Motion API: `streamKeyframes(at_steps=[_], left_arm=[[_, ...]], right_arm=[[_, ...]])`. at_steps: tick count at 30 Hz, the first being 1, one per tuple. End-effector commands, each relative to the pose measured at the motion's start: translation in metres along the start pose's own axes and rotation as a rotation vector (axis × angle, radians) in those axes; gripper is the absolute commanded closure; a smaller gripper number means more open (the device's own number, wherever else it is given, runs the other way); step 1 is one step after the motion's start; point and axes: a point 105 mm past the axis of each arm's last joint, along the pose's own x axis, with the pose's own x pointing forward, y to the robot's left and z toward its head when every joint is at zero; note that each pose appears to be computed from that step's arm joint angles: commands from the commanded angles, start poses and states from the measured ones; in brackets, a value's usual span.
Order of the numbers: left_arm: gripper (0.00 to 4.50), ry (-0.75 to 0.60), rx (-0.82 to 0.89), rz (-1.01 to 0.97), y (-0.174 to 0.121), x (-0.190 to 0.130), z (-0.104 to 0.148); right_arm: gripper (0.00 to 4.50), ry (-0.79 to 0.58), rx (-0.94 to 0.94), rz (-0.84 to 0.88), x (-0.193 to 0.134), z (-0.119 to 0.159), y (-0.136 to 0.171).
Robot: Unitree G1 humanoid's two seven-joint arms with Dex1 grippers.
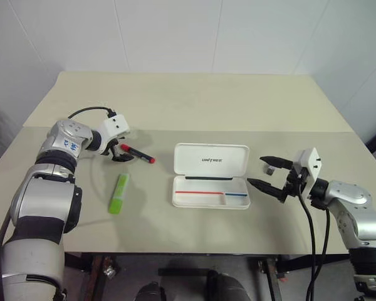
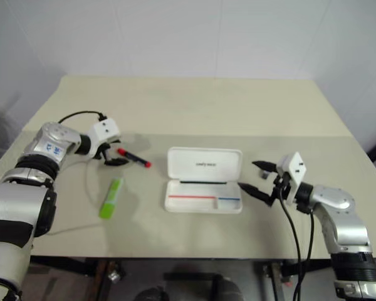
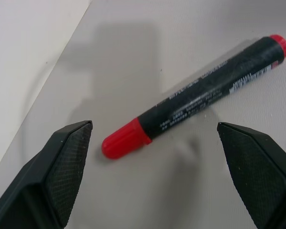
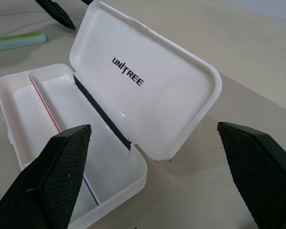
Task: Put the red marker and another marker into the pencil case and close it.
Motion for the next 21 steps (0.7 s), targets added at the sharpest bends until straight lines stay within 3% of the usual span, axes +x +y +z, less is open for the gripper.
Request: streamKeyframes(at_steps=[1,4,15,21], left_arm=[[0.21,0.002,-0.014,0.025,0.005,-0.003,0.002],[0.92,0.017,-0.056,0.021,0.001,0.002,-0.004],[4.47,0.011,-0.125,0.017,-0.006,0.010,-0.011],[4.47,-0.015,-0.082,0.011,-0.003,0.006,-0.002]], right_arm=[[0.00,-0.049,-0.041,-0.018,-0.003,0.017,-0.003],[0.00,-0.055,-0.047,-0.020,-0.002,0.019,-0.003],[0.00,-0.059,-0.056,-0.036,-0.003,0.021,-0.004],[0.00,-0.063,-0.057,-0.037,-0.001,0.022,-0.005]])
